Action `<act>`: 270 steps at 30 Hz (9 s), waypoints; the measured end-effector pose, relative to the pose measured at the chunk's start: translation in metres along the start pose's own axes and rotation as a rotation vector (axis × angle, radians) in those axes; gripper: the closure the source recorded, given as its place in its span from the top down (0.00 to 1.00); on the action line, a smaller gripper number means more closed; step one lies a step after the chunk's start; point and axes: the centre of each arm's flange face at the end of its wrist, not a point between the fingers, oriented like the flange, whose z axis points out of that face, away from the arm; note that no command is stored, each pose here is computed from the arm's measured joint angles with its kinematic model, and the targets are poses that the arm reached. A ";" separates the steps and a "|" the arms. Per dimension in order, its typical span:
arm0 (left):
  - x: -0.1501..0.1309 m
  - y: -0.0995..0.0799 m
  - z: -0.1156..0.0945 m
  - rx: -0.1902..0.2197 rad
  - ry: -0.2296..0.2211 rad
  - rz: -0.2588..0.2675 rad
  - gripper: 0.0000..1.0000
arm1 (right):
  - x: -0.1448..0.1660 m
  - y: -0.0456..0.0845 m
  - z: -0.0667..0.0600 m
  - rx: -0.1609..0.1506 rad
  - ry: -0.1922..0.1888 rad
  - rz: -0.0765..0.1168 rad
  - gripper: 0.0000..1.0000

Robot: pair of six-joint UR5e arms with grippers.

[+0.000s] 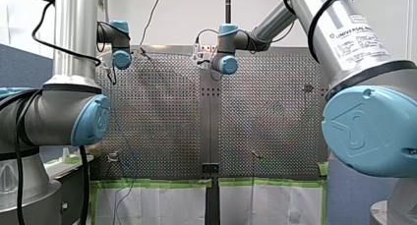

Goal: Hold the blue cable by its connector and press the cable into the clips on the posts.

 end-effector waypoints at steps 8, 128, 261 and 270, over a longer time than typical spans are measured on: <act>0.016 0.001 0.010 0.022 0.031 0.004 0.00 | 0.001 0.005 0.015 0.004 0.011 0.001 0.00; -0.057 -0.036 -0.112 0.168 0.391 0.010 1.00 | -0.004 0.023 0.025 0.014 -0.038 0.006 0.00; -0.028 -0.155 -0.116 0.242 0.406 0.319 1.00 | -0.005 0.028 0.025 0.008 -0.046 0.010 0.00; -0.016 -0.175 -0.105 0.209 0.382 0.312 1.00 | -0.005 0.030 0.025 0.006 -0.046 0.009 0.00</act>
